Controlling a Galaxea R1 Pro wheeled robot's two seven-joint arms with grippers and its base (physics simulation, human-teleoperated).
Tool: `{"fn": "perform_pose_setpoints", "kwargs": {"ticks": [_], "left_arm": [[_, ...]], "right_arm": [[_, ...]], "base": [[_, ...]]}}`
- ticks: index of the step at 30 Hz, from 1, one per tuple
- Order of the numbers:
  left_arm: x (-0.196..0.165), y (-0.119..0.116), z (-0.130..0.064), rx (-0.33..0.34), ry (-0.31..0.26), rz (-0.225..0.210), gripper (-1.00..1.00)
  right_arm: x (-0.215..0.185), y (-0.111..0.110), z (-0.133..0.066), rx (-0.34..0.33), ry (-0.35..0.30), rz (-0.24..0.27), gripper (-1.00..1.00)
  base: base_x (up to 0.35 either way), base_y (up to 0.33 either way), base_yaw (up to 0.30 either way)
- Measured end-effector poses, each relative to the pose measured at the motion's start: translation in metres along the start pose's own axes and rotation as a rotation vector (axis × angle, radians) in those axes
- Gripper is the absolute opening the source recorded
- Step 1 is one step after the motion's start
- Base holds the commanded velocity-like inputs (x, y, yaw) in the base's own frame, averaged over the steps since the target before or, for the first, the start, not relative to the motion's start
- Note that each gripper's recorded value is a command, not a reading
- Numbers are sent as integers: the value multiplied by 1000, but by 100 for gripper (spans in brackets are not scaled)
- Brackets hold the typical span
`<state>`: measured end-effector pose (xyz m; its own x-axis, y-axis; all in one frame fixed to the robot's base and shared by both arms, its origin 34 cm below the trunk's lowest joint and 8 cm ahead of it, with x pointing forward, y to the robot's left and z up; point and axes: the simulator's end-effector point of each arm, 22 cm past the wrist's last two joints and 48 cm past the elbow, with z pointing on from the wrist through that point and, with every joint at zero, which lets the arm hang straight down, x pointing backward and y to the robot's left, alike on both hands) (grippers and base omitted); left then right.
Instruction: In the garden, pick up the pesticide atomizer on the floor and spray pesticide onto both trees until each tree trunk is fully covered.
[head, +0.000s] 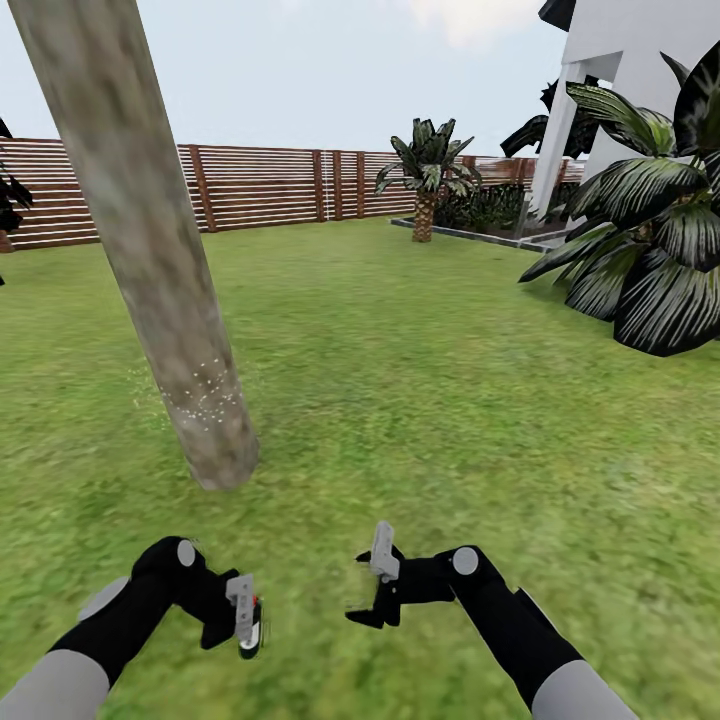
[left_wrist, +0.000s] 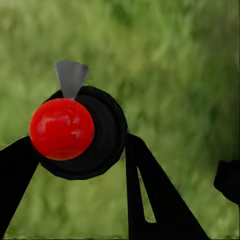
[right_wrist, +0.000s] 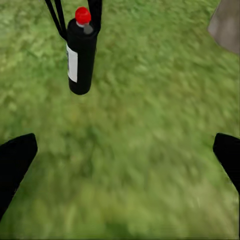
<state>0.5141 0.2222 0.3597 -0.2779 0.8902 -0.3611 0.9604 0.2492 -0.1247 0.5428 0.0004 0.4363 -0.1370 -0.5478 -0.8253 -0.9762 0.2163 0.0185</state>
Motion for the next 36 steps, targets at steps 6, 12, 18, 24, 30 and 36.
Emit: {"fn": "perform_pose_setpoints", "kwargs": {"ticks": [6,12,18,24,30,36], "left_arm": [[37,44,-13,-172,5,-120,-100],[116,114,-31,-562,-105,-580,-100],[206,117,-35,-921,-223,-985,-100],[292,41,-21,-1143,-123,-1227,-100],[303,16,-7,-1122,-91,-1265,-100],[304,8,-1,-1112,-79,-1270,-100]], "right_arm": [[43,-19,-27,49,72,13,100],[176,-98,-88,499,184,277,100],[277,-96,-135,984,237,432,100],[292,-69,-151,1200,196,471,100],[291,-64,-148,1208,186,482,100],[288,-60,-139,1199,180,495,100]], "base": [[0,0,0],[0,0,0],[0,0,0],[0,0,0],[0,0,0],[-38,-23,61]]}}
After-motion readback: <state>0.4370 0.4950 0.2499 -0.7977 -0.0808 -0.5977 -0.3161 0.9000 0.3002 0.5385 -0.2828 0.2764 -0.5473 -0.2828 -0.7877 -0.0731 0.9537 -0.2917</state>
